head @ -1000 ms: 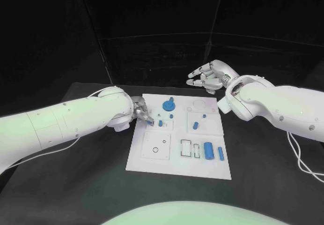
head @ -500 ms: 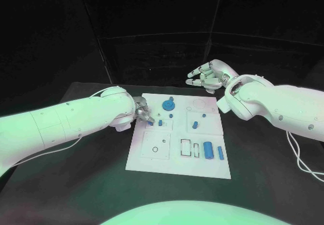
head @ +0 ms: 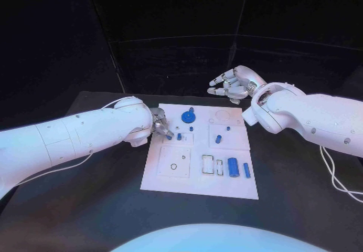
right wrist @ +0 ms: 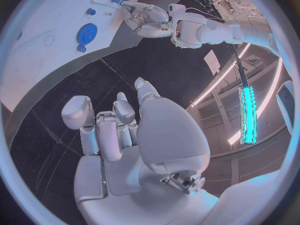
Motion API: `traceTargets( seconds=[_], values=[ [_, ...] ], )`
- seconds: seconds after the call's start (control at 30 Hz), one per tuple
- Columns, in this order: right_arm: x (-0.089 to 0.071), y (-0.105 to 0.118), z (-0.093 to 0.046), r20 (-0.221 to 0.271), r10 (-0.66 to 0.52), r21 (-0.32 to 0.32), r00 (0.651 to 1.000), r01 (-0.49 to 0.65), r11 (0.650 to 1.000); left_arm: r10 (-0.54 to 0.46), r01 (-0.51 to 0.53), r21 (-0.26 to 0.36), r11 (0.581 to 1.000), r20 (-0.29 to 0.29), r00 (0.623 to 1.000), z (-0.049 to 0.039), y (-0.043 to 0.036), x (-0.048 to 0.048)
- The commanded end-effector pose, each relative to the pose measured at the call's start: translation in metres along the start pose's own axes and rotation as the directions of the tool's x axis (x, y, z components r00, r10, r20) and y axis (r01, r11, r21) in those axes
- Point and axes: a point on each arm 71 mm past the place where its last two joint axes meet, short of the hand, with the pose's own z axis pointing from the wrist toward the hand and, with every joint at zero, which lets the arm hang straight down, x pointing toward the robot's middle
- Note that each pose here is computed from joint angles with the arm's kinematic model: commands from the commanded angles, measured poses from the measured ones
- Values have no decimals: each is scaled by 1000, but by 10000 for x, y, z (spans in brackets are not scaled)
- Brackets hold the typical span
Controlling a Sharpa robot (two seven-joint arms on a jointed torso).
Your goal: Assemble the parts on the task board
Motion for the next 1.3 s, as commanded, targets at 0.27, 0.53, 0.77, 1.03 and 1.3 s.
traceTargets(
  seconds=[0.27, 0.53, 0.77, 1.03, 1.3],
  values=[
    [1, 12, 5, -4, 1, -3, 1000, -1, 1000, 25, -26, -20, 999, -22, 999, 9, 2, 18],
    [0, 10, 6, -5, 1, -2, 1000, -1, 1000, 44, -45, -29, 999, -50, 998, 9, 5, 40],
    [1, 9, 7, -6, 1, -2, 1000, -1, 1000, 49, -51, -28, 998, -57, 997, 8, -13, 51],
    [2, 10, 8, -6, 1, -2, 1000, -1, 1000, 47, -48, -29, 998, -53, 998, 14, -18, 47],
    [4, 11, 8, -7, 1, -2, 1000, -1, 1000, 53, -55, -30, 998, -60, 997, 27, -38, 51]
  ],
)
